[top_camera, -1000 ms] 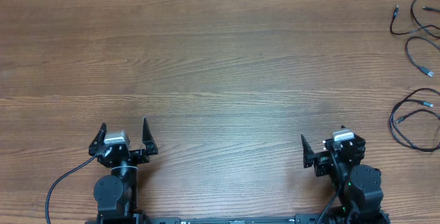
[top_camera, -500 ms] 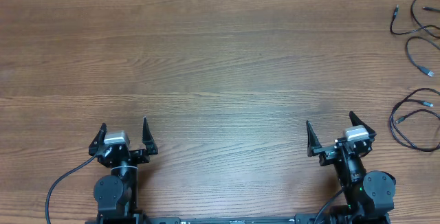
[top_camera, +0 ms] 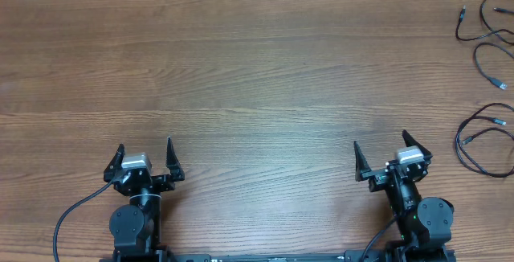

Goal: Untangle cables

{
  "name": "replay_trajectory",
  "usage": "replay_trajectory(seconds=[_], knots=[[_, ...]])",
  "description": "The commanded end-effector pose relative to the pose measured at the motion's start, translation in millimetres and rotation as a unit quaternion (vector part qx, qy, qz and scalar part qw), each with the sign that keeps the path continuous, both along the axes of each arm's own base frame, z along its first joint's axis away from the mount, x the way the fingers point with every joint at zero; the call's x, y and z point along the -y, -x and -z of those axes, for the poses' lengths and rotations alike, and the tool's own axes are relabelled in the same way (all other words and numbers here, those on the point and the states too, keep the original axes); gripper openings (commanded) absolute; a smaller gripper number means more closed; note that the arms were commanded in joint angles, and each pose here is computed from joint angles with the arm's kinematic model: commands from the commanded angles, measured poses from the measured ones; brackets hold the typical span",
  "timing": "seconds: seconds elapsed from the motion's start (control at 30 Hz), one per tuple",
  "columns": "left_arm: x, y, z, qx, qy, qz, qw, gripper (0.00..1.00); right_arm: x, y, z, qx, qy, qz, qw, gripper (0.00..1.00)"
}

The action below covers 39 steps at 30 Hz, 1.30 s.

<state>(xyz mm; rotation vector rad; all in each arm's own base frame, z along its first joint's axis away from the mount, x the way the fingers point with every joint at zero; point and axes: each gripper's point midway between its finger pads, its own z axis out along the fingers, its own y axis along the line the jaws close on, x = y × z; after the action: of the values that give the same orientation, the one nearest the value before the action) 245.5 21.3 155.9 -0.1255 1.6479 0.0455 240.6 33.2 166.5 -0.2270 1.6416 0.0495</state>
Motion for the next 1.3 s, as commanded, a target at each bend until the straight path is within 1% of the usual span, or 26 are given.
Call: replay_trajectory(seconds=[0.0,0.1,0.2,0.3,0.4,0.5,0.57,1.27], knots=[[0.5,0.3,-1.1,0.003,-0.007,0.003,1.000,1.00,17.7,-1.8,-1.3,0.006,0.005,0.047,0.999,1.00],[0.5,0.3,-0.9,0.003,-0.007,0.003,1.000,1.00,28.0,-2.3,-1.6,0.007,0.007,0.076,0.997,1.00],[0.5,0.3,-0.9,0.003,-0.007,0.003,1.000,1.00,30.4,-2.4,-2.5,0.008,0.007,0.083,0.996,1.00],[0.5,0.3,-1.1,0.003,-0.007,0.003,1.000,1.00,32.0,-3.0,-16.0,0.036,0.003,0.088,0.995,1.00],[0.5,0.3,-0.9,0.003,-0.007,0.003,1.000,1.00,34.2,-3.0,-20.8,0.043,-0.026,0.095,0.994,1.00],[0.5,0.3,-0.9,0.003,-0.007,0.003,1.000,1.00,41.8,-2.5,-9.5,0.019,-0.072,0.121,0.990,1.00],[0.5,0.3,-0.9,0.003,-0.007,0.003,1.000,0.99,42.5,-2.1,-2.3,0.004,-0.070,0.124,0.990,1.00],[0.5,0.3,-0.9,0.003,-0.007,0.003,1.000,1.00,42.7,-2.1,-2.6,0.005,-0.068,0.123,0.990,1.00]])
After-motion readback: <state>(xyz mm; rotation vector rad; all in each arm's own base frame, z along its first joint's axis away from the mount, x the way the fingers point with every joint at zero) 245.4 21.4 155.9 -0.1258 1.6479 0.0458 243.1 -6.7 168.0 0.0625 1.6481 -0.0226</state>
